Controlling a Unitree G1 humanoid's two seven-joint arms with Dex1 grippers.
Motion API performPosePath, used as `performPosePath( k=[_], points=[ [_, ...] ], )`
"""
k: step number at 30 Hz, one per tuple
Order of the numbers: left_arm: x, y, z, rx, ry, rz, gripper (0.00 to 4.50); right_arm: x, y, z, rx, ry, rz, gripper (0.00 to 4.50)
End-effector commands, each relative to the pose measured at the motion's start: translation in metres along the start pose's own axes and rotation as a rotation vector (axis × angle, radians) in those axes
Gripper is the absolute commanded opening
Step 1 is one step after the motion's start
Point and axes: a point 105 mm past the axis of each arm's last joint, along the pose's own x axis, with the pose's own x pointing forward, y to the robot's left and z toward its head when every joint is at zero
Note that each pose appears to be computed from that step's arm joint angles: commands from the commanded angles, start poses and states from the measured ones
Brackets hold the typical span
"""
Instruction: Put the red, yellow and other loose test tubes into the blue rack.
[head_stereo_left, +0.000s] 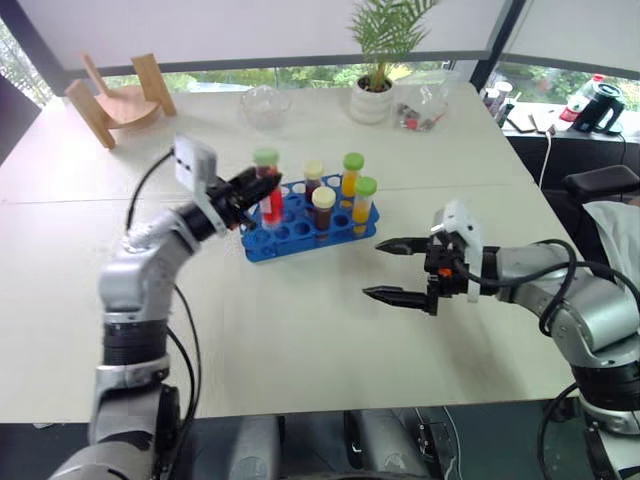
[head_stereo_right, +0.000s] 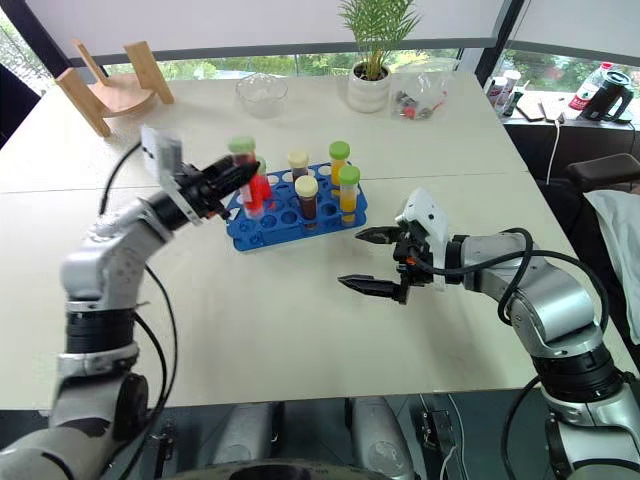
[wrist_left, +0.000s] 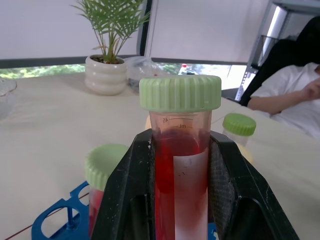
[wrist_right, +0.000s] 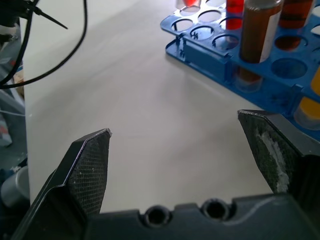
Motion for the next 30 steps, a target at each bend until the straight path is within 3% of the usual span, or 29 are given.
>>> performPosePath(
  k=[1, 11, 30],
  points=[
    [0.003, -0.003, 0.009, 0.056, -0.064, 0.002, 0.83, -0.006, 0.0, 0.009, -0.033, -0.005, 0.009, 4.5],
    [-0.002, -0.004, -0.031, 0.056, 0.022, -0.005, 0.83, -0.006, -0.006, 0.013, -0.031, -0.028, -0.032, 4.5],
    [0.008, -0.006, -0.041, 0.092, 0.009, 0.002, 0.83, 0.005, -0.005, 0.028, -0.029, -0.092, -0.037, 4.5]
  ],
)
